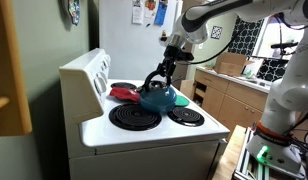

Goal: Put the green pot holder on the stove and then put the blue kettle on the green pot holder

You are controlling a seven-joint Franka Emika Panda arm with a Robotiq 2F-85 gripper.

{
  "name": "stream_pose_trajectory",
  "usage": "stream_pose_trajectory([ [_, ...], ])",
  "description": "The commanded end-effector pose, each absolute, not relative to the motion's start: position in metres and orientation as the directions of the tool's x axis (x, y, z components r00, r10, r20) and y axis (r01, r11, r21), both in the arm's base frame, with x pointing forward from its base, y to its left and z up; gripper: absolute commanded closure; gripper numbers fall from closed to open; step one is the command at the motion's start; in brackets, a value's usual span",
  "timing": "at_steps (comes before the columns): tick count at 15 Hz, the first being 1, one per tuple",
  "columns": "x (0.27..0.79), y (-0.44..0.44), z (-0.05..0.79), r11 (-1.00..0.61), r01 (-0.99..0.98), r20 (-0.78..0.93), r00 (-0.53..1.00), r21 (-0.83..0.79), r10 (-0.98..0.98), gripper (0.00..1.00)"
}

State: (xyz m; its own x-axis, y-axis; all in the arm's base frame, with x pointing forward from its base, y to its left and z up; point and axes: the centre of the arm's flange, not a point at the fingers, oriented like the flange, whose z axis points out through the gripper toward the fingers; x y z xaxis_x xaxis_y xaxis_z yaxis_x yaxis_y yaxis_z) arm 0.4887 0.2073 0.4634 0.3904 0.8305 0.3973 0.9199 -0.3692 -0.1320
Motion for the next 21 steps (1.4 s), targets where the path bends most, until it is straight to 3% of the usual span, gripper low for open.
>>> stream_pose_trajectory([
  [1,0.473,0.199,0.479,-0.424,0.904,0.431,0.405,-0.056,0.806,1.0],
  [14,0.432,0.186,0.488,-0.633,0.771,0.444,0.545,0.069,0.712,1.0],
  [15,0.453,0.192,0.467,-0.584,0.812,0.425,0.524,0.012,0.738,1.0],
  [21,0.444,0.187,0.469,-0.613,0.79,0.422,0.546,0.03,0.724,1.0],
])
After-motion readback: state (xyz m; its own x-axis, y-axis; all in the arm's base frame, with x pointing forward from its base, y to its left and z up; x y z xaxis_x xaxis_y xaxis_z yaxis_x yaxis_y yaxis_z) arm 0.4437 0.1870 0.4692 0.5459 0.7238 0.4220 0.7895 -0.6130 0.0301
